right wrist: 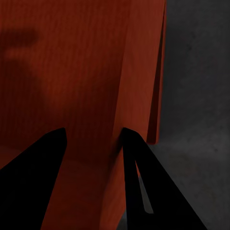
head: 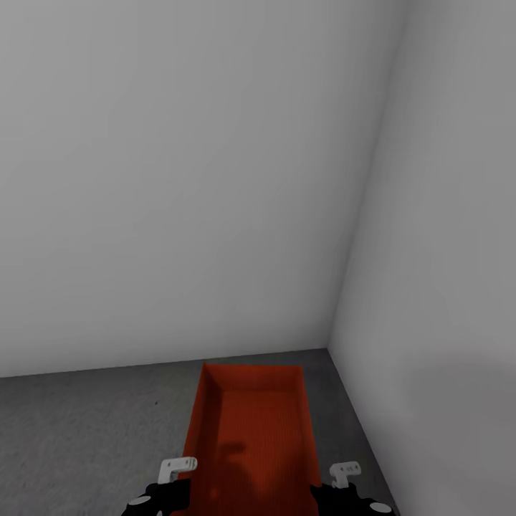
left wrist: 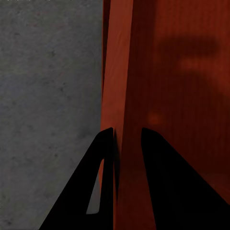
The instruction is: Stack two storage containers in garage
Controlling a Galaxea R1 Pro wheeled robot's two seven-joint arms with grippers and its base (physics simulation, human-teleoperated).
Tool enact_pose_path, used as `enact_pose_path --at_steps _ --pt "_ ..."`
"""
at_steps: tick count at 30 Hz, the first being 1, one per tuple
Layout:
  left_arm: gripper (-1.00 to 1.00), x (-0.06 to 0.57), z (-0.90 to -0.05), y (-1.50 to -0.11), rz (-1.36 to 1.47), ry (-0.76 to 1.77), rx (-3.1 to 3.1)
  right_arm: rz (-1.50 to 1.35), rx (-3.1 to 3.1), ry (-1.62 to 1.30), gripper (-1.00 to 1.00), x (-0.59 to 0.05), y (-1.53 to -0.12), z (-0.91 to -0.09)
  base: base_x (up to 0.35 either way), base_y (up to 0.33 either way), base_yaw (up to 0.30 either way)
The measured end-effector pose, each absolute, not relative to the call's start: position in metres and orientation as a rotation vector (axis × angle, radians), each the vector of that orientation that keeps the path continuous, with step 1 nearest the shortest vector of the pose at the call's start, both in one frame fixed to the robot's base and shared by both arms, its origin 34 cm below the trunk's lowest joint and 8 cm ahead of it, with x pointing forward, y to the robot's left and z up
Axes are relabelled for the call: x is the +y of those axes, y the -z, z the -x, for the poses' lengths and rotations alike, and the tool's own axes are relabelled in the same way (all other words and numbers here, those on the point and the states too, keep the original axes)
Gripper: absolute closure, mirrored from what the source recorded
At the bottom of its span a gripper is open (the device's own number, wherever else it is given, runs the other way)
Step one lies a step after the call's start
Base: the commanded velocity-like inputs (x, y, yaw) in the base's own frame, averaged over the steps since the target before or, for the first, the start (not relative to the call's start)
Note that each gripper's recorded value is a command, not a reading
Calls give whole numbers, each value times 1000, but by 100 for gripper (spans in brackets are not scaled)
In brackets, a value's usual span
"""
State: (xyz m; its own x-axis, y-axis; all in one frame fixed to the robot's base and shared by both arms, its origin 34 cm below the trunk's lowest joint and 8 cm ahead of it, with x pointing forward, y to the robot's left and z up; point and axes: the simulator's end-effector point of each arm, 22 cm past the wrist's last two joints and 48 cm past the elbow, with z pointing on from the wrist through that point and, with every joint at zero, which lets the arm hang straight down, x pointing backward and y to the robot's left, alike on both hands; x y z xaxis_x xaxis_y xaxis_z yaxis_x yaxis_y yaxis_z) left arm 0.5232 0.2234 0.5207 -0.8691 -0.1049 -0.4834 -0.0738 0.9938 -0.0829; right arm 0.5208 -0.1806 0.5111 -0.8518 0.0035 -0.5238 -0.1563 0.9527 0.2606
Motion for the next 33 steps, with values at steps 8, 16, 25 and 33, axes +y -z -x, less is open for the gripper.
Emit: enact_pose_path --at_steps 8,16,25,33 --pt "100 223 -523 -520 127 84 2629 109 2563 -400 100 -181 -511 -521 0 0 0" --pt "100 223 -523 -520 126 84 2628 109 2563 -400 100 -181 -511 -521 0 0 0" --pt "100 223 -522 -508 127 84 2628 110 2563 -400 100 -181 -499 -520 0 0 0" --pt "100 224 -522 -500 126 83 2628 109 2563 -400 100 -180 -490 -520 0 0 0"
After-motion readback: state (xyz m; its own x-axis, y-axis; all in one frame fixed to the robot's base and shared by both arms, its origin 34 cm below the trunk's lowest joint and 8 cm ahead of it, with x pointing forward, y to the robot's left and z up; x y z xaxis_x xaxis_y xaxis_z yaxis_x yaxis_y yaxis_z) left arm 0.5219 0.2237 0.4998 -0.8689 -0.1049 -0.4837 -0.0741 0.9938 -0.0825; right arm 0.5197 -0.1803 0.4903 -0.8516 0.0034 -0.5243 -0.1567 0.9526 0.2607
